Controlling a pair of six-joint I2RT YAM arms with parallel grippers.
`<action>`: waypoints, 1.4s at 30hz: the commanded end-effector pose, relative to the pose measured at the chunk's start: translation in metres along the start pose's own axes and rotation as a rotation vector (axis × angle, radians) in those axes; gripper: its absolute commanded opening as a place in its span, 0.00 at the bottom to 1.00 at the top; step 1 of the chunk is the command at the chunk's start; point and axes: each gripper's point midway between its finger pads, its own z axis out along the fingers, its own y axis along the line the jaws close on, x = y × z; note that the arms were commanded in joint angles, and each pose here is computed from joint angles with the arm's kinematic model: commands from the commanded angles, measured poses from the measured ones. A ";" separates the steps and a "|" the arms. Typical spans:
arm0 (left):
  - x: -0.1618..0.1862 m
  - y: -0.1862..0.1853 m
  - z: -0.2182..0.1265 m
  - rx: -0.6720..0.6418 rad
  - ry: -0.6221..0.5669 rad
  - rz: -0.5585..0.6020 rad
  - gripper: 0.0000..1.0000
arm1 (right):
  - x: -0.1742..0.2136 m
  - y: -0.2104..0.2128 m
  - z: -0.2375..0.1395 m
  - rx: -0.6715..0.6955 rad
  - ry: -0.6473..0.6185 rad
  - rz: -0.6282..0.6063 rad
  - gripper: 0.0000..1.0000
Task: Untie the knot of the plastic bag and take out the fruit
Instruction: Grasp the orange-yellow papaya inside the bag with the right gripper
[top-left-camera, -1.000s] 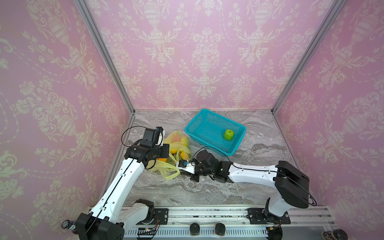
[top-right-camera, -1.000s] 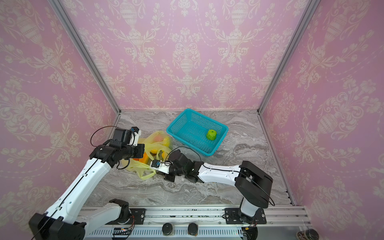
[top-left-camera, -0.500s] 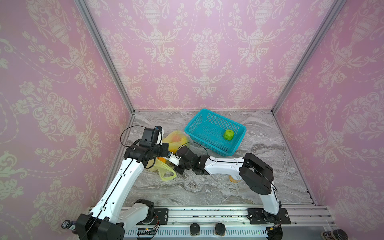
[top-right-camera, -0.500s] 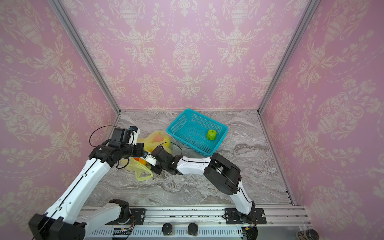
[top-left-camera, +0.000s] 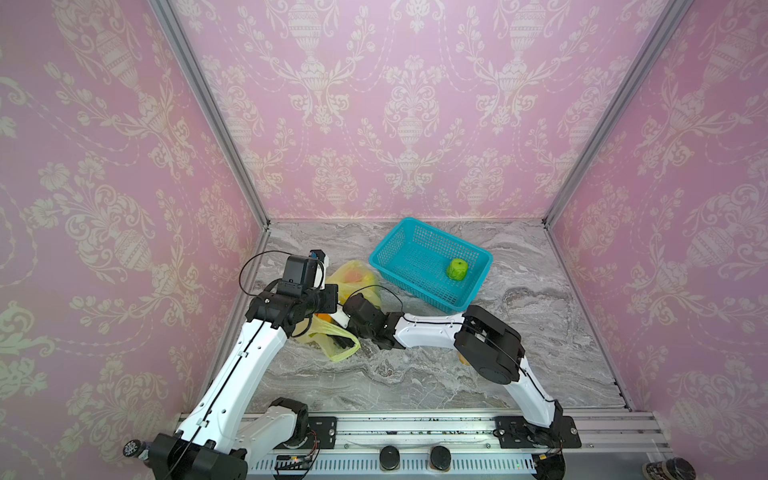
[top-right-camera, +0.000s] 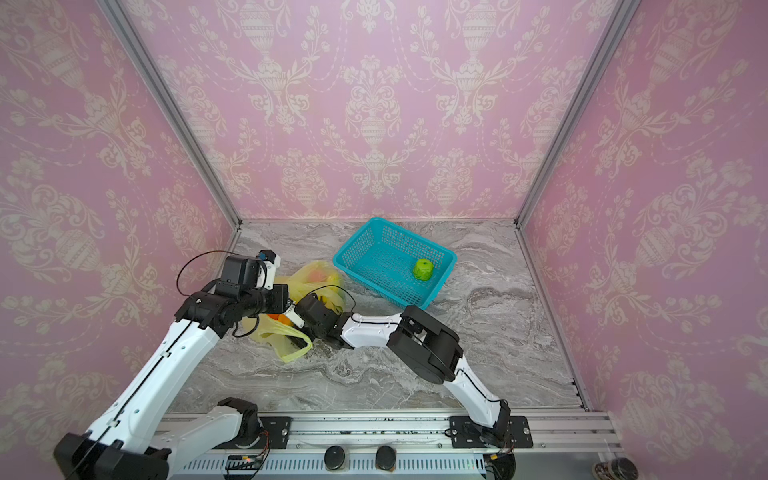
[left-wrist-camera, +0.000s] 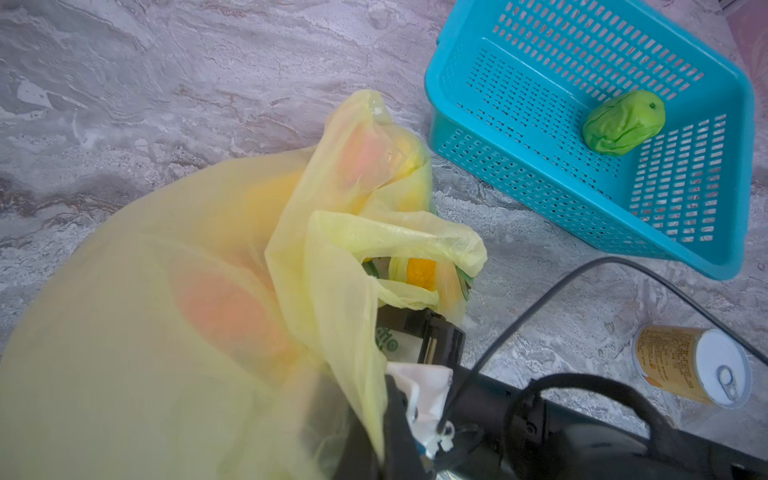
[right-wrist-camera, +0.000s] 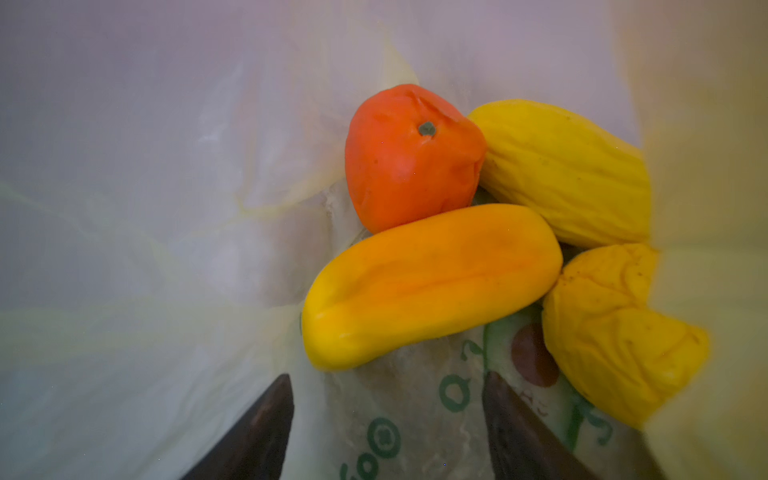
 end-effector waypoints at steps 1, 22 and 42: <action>0.012 -0.005 -0.003 0.030 0.041 0.004 0.00 | -0.017 -0.001 0.007 0.009 -0.083 0.103 0.85; 0.011 -0.011 -0.006 0.065 0.029 0.003 0.00 | 0.019 -0.031 0.075 0.236 -0.005 0.396 0.88; 0.012 -0.006 -0.005 0.034 0.033 0.000 0.00 | -0.003 -0.026 -0.009 0.314 -0.220 0.291 0.37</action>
